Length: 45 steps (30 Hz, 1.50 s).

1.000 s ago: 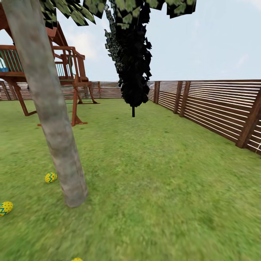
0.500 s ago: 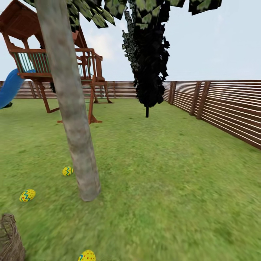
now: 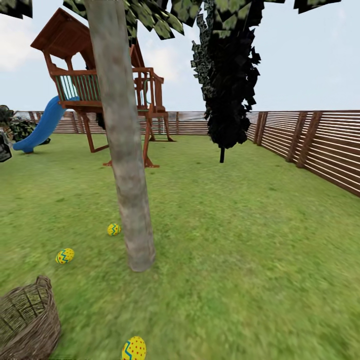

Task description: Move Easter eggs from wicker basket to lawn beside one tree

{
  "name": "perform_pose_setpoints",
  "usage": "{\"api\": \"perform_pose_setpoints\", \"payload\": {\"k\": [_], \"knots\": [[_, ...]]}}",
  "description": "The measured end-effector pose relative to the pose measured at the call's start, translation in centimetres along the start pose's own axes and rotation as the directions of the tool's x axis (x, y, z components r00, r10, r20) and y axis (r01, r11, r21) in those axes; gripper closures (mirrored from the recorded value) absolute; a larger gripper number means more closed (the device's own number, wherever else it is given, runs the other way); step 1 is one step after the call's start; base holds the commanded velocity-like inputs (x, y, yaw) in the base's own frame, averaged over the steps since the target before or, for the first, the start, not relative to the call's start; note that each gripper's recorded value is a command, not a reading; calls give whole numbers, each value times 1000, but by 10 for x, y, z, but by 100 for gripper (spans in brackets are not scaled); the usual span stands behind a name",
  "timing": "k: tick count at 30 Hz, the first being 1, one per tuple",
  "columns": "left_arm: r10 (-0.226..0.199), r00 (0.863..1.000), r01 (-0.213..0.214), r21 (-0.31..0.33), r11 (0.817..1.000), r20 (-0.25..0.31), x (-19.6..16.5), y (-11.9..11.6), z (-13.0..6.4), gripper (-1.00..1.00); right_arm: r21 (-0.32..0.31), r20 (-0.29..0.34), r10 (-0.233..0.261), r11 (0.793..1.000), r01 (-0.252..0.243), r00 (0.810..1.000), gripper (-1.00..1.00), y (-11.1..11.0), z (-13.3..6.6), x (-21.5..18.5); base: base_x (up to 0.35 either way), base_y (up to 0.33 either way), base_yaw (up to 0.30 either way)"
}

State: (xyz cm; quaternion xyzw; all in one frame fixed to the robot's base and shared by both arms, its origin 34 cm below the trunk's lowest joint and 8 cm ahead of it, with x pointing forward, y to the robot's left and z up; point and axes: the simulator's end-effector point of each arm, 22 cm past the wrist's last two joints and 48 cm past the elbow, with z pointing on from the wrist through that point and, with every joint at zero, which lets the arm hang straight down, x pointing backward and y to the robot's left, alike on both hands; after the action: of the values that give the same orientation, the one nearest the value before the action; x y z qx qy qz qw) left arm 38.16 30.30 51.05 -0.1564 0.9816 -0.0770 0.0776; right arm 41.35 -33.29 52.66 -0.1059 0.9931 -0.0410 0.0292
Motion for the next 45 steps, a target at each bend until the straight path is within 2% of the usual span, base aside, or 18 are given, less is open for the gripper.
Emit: {"api": "perform_pose_setpoints", "payload": {"k": [5, 19, 45], "knots": [[2, 1000, -2, 4, 1000, -7, 3, -8, -6, -100, -2, 2, 0, 1000, 0, 1000, -100, 0, -8, -1, 0, 0, 18], [0, 1000, 0, 3, 1000, -29, 11, -14, -22, -100, -10, -17, -4, 1000, 4, 1000, -100, 2, -24, 5, -8, 0, 1], [-5, 997, 5, -4, 1000, -82, 37, -18, -48, -100, -30, -58, -13, 999, 11, 998, -100, 13, -48, 20, -326, 0, -5]]}}
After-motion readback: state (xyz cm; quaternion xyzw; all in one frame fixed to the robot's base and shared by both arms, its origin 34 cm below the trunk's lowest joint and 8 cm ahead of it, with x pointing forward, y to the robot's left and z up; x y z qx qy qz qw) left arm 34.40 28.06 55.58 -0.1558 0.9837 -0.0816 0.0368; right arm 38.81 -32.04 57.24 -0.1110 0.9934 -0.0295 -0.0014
